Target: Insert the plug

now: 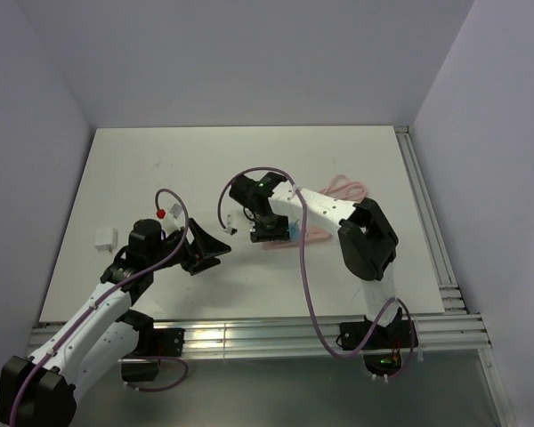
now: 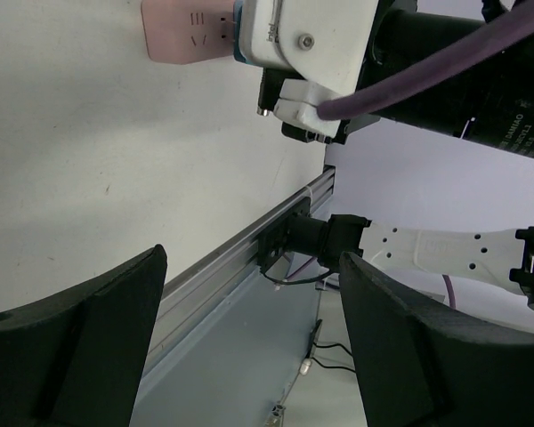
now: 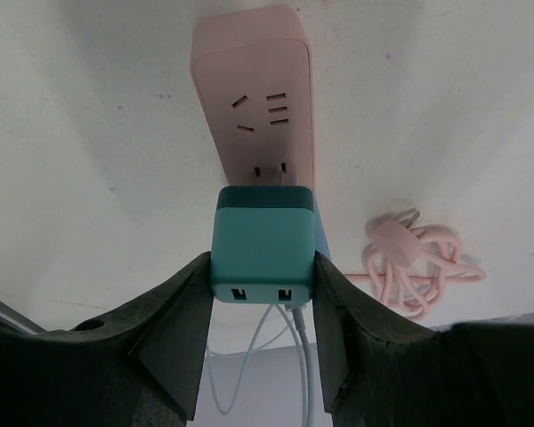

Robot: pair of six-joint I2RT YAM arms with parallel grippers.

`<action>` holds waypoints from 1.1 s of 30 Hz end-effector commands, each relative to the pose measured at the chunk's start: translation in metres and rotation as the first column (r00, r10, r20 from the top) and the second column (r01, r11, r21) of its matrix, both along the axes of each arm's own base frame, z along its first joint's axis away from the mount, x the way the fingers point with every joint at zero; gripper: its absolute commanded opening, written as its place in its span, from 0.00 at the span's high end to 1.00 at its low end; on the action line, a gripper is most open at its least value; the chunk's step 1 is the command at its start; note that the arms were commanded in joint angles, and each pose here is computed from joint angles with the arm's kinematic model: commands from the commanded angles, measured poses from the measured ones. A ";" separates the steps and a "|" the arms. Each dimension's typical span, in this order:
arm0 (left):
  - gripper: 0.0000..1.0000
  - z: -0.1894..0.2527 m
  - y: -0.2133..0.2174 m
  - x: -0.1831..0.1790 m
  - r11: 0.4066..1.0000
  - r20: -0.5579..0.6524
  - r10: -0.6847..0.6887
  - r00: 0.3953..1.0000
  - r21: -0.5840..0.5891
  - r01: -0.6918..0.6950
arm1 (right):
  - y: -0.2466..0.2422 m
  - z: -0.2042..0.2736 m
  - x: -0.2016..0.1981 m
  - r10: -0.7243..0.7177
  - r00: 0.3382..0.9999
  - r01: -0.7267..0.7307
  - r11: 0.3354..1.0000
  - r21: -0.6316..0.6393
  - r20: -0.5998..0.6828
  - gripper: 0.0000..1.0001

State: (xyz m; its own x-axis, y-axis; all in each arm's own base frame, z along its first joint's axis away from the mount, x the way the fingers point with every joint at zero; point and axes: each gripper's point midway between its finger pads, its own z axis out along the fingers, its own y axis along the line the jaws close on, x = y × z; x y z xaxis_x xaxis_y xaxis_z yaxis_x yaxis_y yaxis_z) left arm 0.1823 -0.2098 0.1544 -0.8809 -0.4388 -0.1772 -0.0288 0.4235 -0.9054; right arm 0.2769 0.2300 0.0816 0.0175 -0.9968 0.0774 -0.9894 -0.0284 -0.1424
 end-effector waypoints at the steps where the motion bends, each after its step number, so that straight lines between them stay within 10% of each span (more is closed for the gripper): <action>1: 0.17 0.005 -0.002 0.001 1.000 0.046 -0.023 0.999 -0.014 0.023 | -0.007 -0.019 -0.014 0.066 0.996 -0.067 0.998 -0.007 -0.061 1.00; 33: 0.17 0.001 -0.001 -0.003 0.998 0.026 -0.022 0.999 -0.056 0.023 | -0.001 -0.050 -0.008 0.135 0.983 -0.129 0.990 0.049 -0.127 1.00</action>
